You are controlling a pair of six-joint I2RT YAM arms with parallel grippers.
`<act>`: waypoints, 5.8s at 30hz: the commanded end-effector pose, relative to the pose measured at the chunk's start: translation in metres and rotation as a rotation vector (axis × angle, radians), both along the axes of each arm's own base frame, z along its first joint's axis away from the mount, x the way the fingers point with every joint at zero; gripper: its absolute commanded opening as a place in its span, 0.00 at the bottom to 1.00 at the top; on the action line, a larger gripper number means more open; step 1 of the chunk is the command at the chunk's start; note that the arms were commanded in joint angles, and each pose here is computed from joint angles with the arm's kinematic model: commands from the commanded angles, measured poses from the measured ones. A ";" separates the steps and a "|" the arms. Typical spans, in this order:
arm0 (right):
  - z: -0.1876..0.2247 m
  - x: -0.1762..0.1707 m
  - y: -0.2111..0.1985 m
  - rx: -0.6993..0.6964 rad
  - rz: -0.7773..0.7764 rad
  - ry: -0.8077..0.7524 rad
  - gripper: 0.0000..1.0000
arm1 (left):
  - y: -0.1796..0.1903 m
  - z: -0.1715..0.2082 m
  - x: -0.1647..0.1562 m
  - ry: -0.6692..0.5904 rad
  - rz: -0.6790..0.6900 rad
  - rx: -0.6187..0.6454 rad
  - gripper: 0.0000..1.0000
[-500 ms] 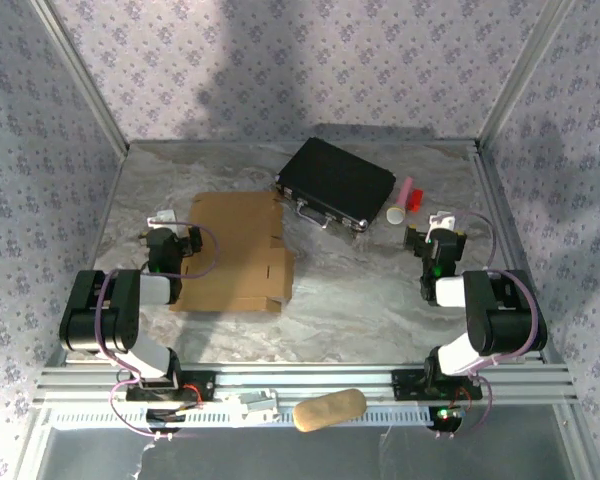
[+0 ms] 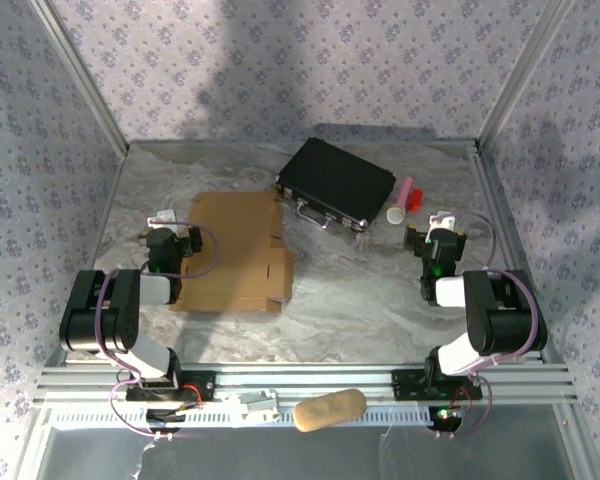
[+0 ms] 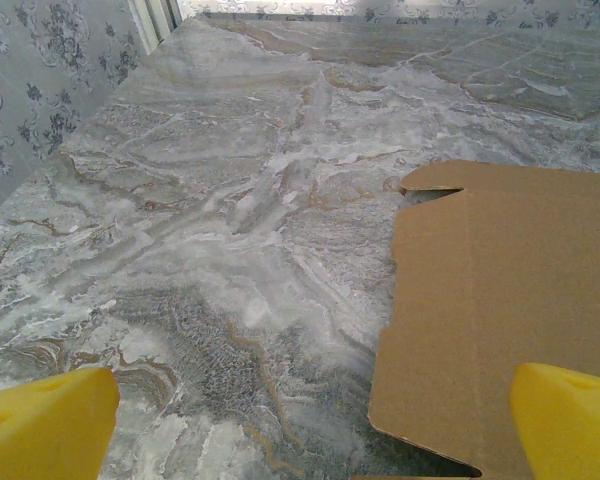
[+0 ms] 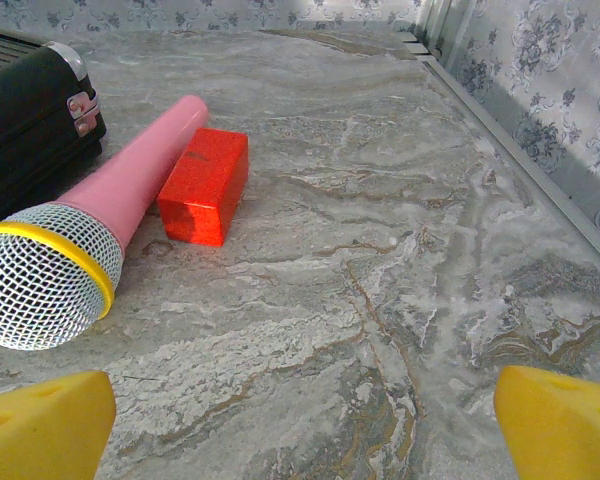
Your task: Fold the paper box
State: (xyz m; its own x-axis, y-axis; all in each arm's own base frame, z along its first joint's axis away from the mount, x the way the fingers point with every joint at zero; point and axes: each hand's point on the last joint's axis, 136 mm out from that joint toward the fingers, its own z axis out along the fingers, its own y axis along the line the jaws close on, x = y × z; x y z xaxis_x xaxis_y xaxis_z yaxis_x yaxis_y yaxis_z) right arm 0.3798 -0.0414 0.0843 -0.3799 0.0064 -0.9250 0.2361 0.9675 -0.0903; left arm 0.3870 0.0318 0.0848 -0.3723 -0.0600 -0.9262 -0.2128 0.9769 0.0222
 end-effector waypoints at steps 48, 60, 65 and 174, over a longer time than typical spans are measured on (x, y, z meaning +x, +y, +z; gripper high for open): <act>0.184 -0.040 0.144 0.642 0.120 0.279 0.98 | -0.083 0.096 -0.082 0.499 0.380 -0.831 0.62; 0.136 -0.116 0.275 0.603 0.562 0.329 0.96 | -0.116 0.004 -0.244 0.716 0.646 -1.220 0.61; 0.122 -0.132 0.288 0.668 0.633 0.368 0.96 | -0.134 -0.015 -0.203 0.553 0.578 -1.451 0.65; 0.292 -0.086 0.448 -0.209 1.301 -0.023 0.00 | -0.138 0.354 -0.064 0.159 0.200 -0.961 0.90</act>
State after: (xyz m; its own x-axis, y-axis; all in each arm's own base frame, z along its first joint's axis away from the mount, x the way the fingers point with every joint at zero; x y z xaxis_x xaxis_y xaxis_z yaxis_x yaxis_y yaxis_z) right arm 0.2898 0.4294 0.3440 0.0986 -0.5579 -0.8240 -0.8609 0.3674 -0.3518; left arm 0.3130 -0.1250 0.3734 -0.4231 -0.8684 -0.2586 -0.6427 0.4888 -0.5900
